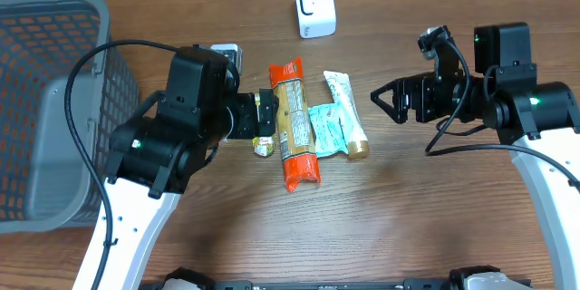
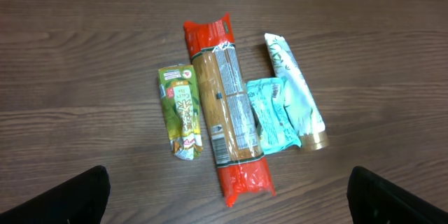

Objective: Scan the item barcode
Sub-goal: 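Push the items together toward the right with the left gripper, then lower the right gripper onto the right side of the item row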

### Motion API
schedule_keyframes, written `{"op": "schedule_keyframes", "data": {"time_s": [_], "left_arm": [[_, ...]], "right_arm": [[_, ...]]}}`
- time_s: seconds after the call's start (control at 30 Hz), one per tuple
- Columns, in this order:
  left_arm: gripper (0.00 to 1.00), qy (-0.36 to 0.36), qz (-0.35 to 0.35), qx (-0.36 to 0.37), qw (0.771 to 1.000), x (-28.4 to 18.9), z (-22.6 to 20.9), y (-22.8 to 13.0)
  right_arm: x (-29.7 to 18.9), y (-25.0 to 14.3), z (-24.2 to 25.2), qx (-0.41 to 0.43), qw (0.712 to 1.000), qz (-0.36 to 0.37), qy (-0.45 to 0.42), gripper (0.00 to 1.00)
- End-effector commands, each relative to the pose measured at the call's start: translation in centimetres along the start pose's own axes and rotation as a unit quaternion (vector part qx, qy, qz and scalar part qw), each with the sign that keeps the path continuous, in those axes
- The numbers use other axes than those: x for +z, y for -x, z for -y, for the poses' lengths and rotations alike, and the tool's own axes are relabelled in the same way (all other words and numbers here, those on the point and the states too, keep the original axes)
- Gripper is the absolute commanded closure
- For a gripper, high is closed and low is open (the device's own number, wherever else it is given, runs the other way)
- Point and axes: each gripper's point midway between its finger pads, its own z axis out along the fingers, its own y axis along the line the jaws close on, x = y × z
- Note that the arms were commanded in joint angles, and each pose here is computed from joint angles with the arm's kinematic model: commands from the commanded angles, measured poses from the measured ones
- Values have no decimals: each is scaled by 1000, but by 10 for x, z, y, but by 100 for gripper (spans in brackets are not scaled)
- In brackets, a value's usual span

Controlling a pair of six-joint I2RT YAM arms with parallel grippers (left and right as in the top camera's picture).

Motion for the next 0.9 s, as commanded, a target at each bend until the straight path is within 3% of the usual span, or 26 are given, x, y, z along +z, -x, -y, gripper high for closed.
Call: {"op": "schedule_keyframes", "data": {"time_s": [0.0,0.17,0.53,0.87], "left_arm": [[0,-3,-7,-5,1000,5,2,1],[1,1,-19,-6,1000,14,2,-1],[0,13,-50,-7,999,36,-1,-6],[0,-6,-70,6,998,45,5,-11]], "right_arm": [[10,4,6,20,1000,-9,-9,3],[52,-16,40,44,994,-72,-63,5],[132,-69,91,104,971,-199,-77,15],[165,-86,91,81,968,-199,-127,14]]}}
